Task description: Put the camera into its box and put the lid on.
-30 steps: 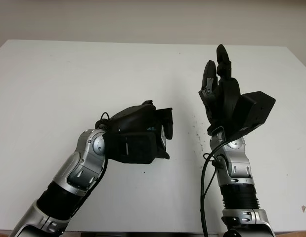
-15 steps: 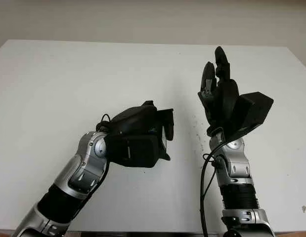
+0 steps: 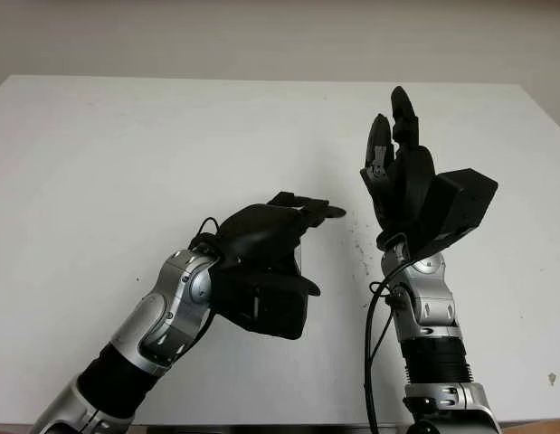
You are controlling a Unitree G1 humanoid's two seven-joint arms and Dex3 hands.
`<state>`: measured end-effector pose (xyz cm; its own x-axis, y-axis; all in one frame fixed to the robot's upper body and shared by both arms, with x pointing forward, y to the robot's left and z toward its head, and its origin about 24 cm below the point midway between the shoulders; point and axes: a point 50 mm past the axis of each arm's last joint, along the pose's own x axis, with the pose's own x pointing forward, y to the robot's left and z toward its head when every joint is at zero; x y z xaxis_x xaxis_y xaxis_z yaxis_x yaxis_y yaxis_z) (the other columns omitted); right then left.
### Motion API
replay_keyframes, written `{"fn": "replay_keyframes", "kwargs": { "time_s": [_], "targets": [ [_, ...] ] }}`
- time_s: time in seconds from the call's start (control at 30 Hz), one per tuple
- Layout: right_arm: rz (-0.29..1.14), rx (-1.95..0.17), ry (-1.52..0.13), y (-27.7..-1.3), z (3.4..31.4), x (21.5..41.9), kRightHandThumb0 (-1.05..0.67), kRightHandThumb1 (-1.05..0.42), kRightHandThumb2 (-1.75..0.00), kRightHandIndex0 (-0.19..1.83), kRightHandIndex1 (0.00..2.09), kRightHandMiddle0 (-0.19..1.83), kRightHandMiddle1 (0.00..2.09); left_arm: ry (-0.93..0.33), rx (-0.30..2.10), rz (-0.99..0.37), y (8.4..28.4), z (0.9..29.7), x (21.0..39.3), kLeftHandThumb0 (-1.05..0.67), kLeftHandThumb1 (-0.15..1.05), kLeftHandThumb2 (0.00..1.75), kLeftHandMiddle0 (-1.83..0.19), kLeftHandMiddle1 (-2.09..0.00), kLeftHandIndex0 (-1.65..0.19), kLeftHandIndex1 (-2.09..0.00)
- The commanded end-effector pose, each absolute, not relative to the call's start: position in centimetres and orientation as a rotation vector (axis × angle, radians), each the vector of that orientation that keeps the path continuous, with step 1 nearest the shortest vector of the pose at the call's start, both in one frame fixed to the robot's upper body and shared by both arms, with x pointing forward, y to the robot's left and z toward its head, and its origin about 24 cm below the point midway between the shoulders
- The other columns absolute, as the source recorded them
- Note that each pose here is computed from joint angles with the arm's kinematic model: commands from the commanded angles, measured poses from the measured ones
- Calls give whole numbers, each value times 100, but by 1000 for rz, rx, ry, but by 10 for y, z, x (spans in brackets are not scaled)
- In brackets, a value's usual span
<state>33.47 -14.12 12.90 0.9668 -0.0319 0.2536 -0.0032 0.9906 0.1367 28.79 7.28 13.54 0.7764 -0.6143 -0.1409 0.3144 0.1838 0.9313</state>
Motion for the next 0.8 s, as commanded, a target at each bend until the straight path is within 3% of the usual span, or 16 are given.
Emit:
{"fn": "replay_keyframes", "kwargs": {
  "time_s": [0.0, 0.2, 0.43, 0.77],
  "targets": [
    [-11, 139, -264, -141, 131, 335, -63, -105, -61, -8, 6, -19, 29, -300, 1226, -687, 70, 133, 284, -67, 105, 17, 19, 0, 19, 0],
    [-12, 131, -266, -142, 131, 334, -62, -105, -61, -8, 6, -19, 27, -244, 1246, -711, 75, 129, 282, -73, 105, 31, 19, 0, 19, 0],
    [-13, 129, -257, -142, 130, 335, -60, -105, -62, -7, 6, -19, 25, -211, 1215, -709, 78, 126, 280, -82, 105, 59, 19, 0, 19, 0],
    [-19, 131, -248, -141, 130, 334, -60, -105, -60, -6, 6, -19, 28, -191, 1019, -693, 60, 120, 279, -85, 105, 74, 19, 0, 19, 0]
  ]
}}
